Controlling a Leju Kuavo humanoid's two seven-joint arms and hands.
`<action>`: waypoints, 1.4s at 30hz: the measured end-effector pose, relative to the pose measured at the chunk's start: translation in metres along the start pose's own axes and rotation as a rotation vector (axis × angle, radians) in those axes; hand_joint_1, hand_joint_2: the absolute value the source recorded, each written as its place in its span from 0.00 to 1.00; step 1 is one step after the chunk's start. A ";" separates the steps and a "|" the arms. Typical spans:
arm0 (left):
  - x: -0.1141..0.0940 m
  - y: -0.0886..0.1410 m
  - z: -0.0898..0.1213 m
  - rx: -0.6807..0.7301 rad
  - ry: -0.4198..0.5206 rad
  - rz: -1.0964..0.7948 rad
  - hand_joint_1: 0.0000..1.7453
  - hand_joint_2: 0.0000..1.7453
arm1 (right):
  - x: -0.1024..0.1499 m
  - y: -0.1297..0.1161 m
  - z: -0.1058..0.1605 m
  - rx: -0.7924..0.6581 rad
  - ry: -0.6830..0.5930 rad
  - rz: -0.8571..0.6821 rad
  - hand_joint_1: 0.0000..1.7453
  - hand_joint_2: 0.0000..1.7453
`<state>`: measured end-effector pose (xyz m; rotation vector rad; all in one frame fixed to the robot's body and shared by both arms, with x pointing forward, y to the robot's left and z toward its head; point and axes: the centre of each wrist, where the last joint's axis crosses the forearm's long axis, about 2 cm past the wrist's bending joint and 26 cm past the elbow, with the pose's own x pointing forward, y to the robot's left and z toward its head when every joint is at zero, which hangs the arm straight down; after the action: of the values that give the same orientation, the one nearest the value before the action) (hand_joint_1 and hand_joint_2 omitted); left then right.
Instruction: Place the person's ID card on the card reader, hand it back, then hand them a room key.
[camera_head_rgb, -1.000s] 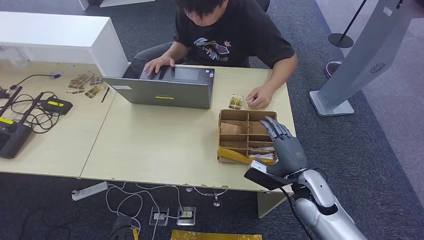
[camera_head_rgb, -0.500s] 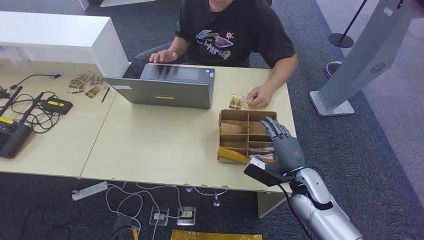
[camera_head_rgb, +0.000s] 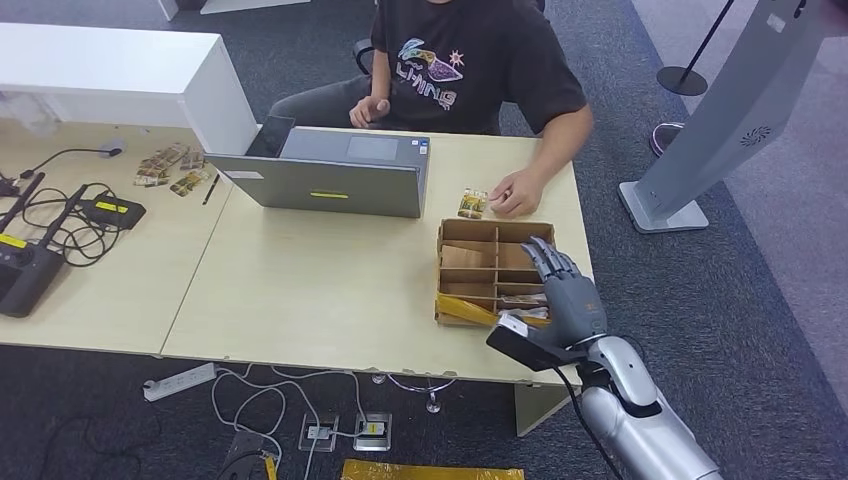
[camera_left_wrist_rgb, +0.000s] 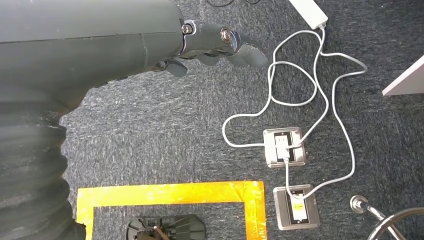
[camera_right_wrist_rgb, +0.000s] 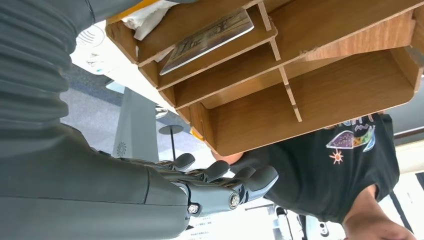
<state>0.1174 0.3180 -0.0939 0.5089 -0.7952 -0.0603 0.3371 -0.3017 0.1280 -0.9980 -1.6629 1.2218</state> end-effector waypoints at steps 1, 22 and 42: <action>0.000 0.000 0.000 0.000 0.001 0.000 0.00 1.00 | 0.000 0.000 0.000 0.001 0.001 0.000 0.00 1.00; -0.003 0.026 -0.013 -0.015 0.023 -0.033 0.00 1.00 | 0.000 0.006 -0.004 0.044 0.014 -0.003 0.01 1.00; -0.003 0.028 -0.014 -0.011 0.021 -0.039 0.00 1.00 | 0.002 0.009 -0.003 0.078 0.051 -0.007 0.00 1.00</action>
<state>0.1210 0.3490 -0.0909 0.5137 -0.7638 -0.0956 0.3406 -0.2966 0.1204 -0.9670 -1.5660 1.2374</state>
